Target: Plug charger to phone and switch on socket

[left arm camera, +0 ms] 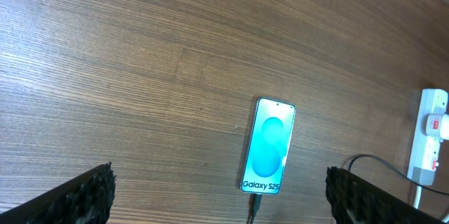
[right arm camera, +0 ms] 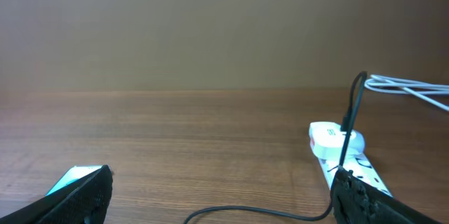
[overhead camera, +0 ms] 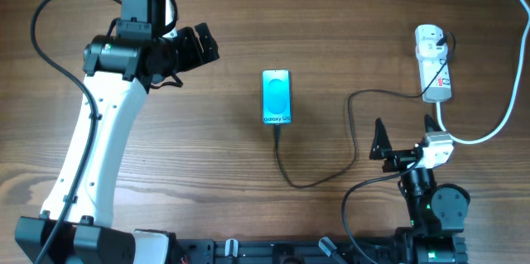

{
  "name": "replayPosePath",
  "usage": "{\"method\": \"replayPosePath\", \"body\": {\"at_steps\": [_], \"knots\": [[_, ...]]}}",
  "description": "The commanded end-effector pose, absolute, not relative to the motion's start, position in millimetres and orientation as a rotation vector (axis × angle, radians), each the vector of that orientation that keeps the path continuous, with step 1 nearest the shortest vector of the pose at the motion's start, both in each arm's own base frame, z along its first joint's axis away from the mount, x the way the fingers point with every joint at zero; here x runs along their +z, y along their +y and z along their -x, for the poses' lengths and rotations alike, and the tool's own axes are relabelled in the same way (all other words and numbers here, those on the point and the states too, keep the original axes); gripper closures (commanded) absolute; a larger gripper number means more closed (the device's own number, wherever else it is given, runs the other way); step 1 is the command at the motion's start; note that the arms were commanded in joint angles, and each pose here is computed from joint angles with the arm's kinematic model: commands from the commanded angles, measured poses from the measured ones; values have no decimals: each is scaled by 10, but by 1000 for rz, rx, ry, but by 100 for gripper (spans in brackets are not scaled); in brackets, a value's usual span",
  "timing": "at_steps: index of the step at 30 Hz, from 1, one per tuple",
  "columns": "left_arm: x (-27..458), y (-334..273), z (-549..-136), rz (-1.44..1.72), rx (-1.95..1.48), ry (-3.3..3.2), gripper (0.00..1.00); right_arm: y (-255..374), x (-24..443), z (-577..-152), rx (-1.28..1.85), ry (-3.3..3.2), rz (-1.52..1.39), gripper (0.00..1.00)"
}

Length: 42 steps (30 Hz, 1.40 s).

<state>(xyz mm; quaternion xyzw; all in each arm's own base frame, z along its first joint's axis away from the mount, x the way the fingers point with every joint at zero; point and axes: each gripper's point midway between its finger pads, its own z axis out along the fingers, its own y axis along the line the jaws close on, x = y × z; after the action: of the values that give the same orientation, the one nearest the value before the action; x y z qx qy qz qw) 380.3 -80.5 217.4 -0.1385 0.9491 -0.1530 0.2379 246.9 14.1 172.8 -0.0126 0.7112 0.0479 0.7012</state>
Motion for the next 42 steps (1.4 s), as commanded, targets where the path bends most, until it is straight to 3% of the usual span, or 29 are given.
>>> {"method": "replayPosePath", "body": {"at_steps": [1,33,38,42], "knots": [[2160,-772,-3814,402,-408,2598,0,72,1747,-2466,58,1572,17,0],[2182,-753,-3819,403,-395,2588,0,97,1756,-2464,56,1568,41,0],[2352,-713,-3575,334,-370,2552,0,97,1756,-2464,56,1568,41,0],[2158,-577,-3203,347,-322,2513,0,97,1756,-2464,56,1568,41,0]]}}
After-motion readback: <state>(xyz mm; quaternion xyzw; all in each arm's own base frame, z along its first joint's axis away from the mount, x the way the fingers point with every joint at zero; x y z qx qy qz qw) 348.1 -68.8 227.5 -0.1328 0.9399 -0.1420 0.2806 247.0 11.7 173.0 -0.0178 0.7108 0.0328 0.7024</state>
